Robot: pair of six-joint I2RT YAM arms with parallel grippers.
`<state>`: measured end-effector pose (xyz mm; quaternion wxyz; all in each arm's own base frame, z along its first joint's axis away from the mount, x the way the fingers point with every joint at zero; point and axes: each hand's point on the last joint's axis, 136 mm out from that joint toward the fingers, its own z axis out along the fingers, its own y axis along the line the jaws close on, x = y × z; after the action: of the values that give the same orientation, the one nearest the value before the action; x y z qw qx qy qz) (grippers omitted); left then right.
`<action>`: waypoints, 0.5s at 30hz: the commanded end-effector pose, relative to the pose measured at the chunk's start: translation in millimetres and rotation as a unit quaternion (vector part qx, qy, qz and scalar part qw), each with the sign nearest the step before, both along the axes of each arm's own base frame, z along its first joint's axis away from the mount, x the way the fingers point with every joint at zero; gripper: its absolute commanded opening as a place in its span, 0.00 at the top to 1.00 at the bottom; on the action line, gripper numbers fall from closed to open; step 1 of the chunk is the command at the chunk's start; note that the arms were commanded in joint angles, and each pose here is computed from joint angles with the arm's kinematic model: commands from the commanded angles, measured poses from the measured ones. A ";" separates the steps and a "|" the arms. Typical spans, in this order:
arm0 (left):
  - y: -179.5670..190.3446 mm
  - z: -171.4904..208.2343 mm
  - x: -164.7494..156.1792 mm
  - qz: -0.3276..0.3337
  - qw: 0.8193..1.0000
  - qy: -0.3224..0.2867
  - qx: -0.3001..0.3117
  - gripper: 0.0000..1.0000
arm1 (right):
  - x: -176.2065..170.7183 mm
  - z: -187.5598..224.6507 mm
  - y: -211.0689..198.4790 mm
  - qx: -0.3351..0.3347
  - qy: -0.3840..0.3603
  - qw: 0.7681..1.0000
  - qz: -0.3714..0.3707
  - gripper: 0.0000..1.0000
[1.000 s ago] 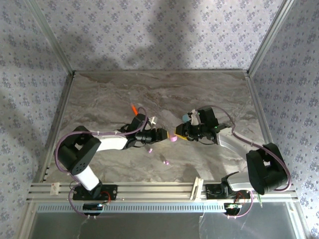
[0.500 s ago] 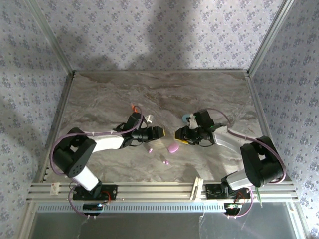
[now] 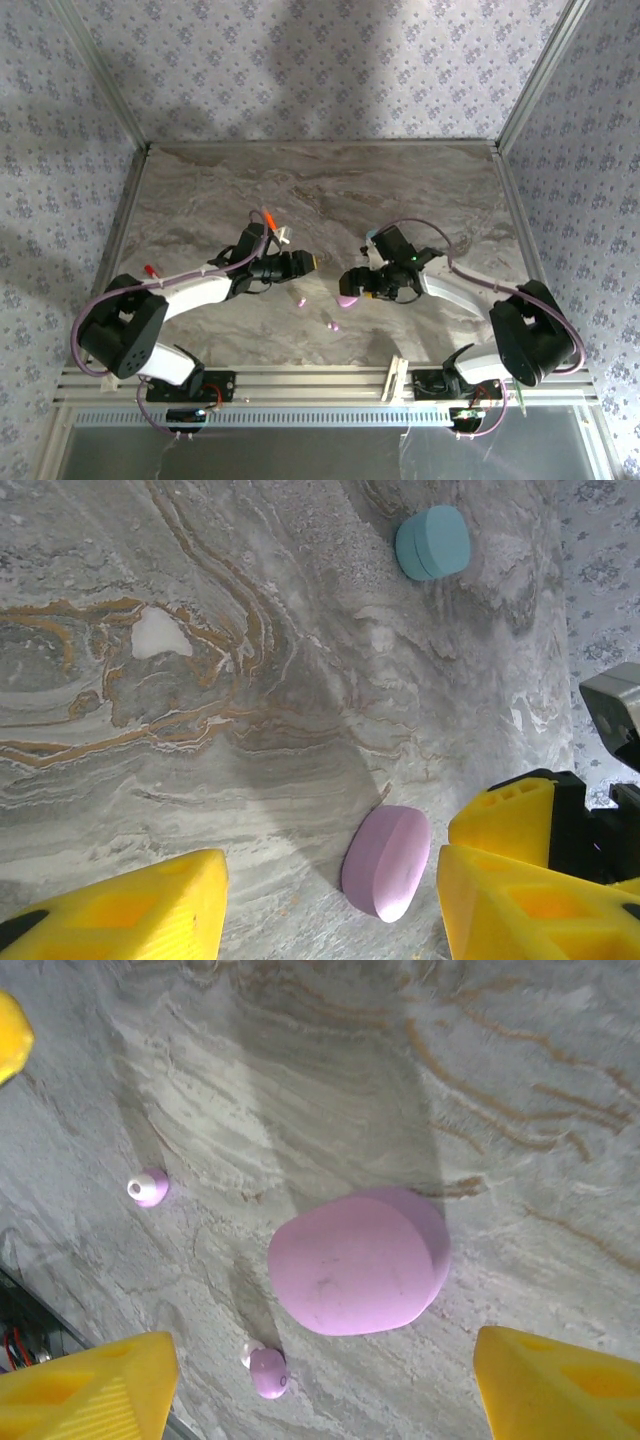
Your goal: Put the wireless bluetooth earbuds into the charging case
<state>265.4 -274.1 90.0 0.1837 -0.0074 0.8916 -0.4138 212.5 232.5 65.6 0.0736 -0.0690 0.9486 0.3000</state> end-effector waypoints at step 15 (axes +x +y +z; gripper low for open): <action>12.6 4.6 -1.7 0.005 1.000 -0.013 0.010 0.41 | 16.8 -4.3 30.4 0.013 0.011 1.000 0.014 0.25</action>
<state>264.5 -268.1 93.9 0.1886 -0.0075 0.8917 -0.4115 215.9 254.6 53.8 0.0500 -0.0830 0.9488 0.3006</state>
